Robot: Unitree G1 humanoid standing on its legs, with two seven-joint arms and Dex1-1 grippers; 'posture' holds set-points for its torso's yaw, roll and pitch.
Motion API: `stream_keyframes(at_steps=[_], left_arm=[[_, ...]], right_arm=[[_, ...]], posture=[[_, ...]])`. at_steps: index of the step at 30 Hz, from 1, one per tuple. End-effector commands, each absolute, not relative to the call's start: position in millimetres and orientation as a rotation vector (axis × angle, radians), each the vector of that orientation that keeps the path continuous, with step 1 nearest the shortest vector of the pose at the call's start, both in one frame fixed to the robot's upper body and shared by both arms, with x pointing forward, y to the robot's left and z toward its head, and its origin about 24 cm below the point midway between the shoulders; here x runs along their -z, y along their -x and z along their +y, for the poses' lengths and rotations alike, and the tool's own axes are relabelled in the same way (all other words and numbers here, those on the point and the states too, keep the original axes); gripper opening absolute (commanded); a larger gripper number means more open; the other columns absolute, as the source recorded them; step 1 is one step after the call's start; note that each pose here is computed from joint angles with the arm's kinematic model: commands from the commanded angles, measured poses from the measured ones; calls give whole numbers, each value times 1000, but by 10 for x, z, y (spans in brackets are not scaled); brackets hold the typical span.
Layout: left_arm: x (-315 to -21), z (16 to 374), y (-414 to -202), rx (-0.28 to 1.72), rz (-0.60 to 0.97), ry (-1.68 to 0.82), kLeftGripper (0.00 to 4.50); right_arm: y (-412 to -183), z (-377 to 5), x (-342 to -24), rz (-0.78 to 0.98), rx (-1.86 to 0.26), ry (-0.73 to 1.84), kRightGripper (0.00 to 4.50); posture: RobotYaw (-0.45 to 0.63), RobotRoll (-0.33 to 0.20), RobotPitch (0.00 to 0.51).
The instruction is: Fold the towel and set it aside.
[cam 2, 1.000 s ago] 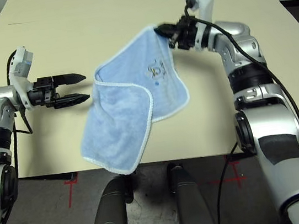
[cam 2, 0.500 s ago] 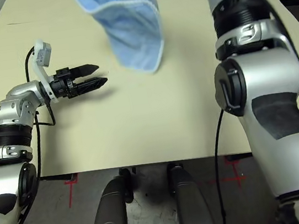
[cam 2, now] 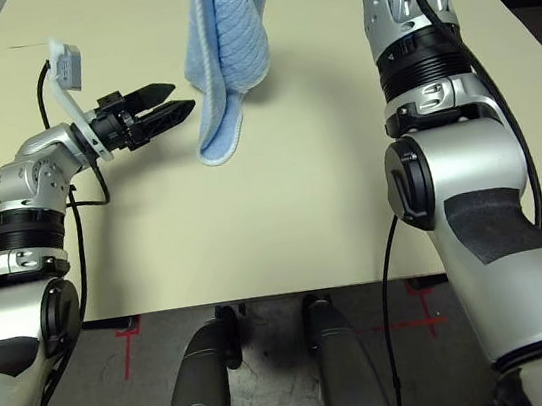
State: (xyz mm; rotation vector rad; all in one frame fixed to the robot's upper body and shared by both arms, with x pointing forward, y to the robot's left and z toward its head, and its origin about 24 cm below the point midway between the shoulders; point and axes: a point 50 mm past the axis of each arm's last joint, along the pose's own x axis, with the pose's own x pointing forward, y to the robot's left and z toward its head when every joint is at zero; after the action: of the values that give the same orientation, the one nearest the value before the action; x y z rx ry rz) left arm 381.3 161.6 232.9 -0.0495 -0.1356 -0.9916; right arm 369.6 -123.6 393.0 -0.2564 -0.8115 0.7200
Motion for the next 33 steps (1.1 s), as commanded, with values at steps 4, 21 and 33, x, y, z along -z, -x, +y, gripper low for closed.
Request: stream_keyframes(at_steps=[4, 21, 33], left_arm=[[-2477, 1337, -3762, 946, -197, -99, 4500], [-1853, 1793, -4061, 501, 125, -247, 4500], [-1895, 2155, -3996, 462, 159, -279, 4500]], right_arm=[[-3724, -1168, -3891, -786, -732, 251, 43], [-3676, -1654, -4247, -850, -517, 256, 43], [-3745, -1808, -4112, -798, -465, 256, 43]], posture=[[44, 0, 267], [17, 0, 271], [35, 0, 272]])
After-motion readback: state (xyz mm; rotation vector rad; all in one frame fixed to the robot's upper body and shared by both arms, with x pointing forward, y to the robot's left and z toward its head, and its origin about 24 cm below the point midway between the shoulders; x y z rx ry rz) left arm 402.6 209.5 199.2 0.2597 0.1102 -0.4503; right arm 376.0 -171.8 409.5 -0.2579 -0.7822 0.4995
